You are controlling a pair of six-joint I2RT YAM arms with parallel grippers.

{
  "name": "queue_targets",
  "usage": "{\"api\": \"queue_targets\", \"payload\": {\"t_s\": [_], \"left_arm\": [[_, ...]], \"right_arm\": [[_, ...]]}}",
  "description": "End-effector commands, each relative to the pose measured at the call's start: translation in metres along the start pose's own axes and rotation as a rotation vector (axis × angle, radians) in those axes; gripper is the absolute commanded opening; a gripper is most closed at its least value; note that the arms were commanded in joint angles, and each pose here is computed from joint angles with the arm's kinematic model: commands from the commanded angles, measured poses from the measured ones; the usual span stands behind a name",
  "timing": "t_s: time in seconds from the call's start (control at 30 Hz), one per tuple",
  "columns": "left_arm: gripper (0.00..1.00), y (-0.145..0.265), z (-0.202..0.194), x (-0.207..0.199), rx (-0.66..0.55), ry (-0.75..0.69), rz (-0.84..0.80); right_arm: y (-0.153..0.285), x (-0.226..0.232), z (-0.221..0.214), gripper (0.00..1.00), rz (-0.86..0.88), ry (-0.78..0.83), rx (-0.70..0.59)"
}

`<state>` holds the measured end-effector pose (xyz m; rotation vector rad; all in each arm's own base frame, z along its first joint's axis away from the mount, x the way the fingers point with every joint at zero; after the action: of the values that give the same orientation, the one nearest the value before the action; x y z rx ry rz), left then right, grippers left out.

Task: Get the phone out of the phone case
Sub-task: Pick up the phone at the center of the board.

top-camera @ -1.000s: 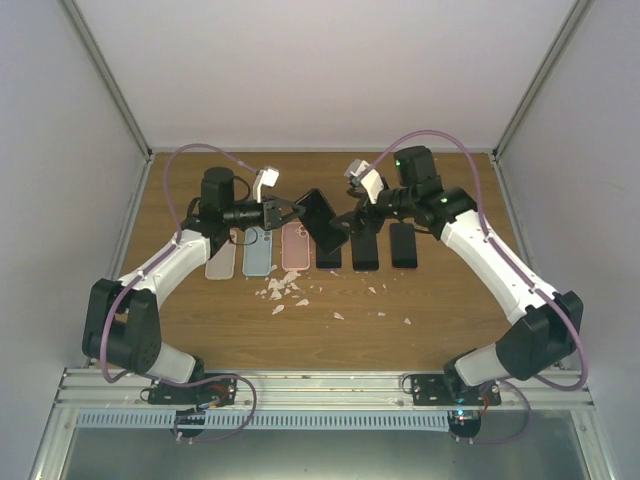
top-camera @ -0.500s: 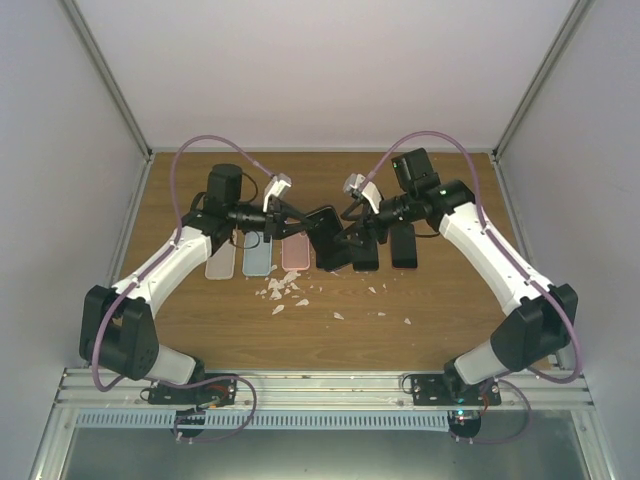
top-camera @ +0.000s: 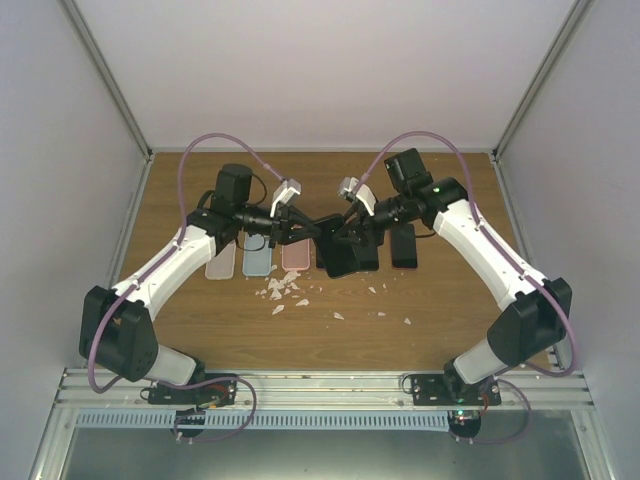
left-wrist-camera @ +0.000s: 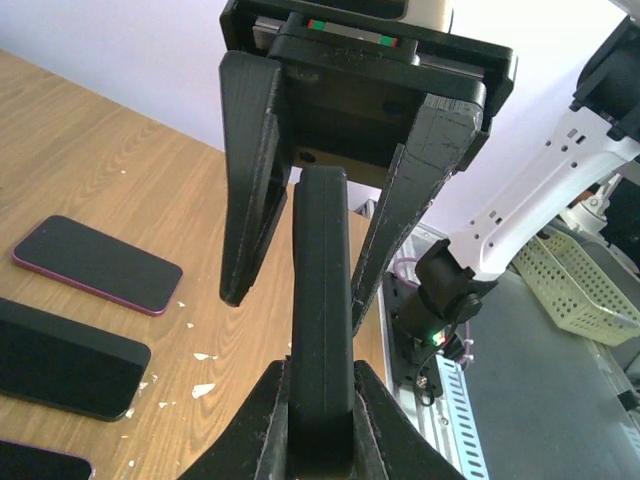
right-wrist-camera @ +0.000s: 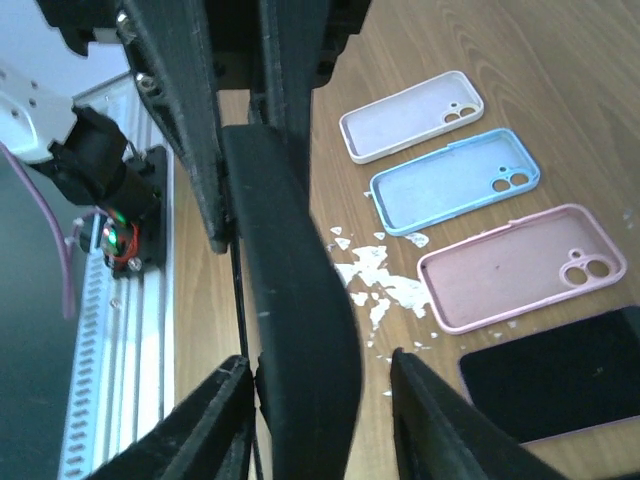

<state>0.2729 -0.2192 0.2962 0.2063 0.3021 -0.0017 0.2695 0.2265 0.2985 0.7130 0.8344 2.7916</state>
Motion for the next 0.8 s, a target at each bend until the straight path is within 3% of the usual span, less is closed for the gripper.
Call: {"api": "queue_targets", "payload": {"t_s": [0.0, 0.27, 0.3, 0.37, 0.53, 0.77], "left_arm": [[0.00, 0.001, 0.022, -0.009, -0.033, -0.113, -0.027], [0.00, -0.001, 0.024, -0.004, -0.028, -0.108, 0.003], [0.04, -0.001, 0.025, -0.004, -0.029, -0.104, 0.006], [0.19, -0.001, 0.026, -0.001, -0.034, -0.093, 0.021], [0.39, -0.002, 0.030, 0.004, -0.056, -0.055, 0.033], [0.49, 0.011, 0.034, 0.010, -0.094, -0.017, 0.060]], "right_arm": [[0.002, 0.005, 0.008, 0.35, 0.018, 0.013, -0.009], [0.005, 0.010, 0.011, 0.05, 0.047, 0.008, -0.019], [0.005, 0.011, 0.011, 0.02, 0.056, 0.006, -0.022], [0.005, 0.012, 0.014, 0.01, 0.063, 0.000, -0.033], [0.011, 0.005, 0.024, 0.01, 0.069, -0.024, -0.097], [0.053, -0.013, 0.049, 0.00, 0.082, -0.079, -0.282]]}}
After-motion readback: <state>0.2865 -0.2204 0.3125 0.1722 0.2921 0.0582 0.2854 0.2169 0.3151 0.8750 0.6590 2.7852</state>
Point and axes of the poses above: each gripper's point midway between its finger pads, its own y axis back along the fingers, its own x axis along the line the jaws close on, z = x × y, the point moved 6 cm from there along y, back along the fingers, and after that the axes turned 9 degrees about -y, right-handed, at the moved point
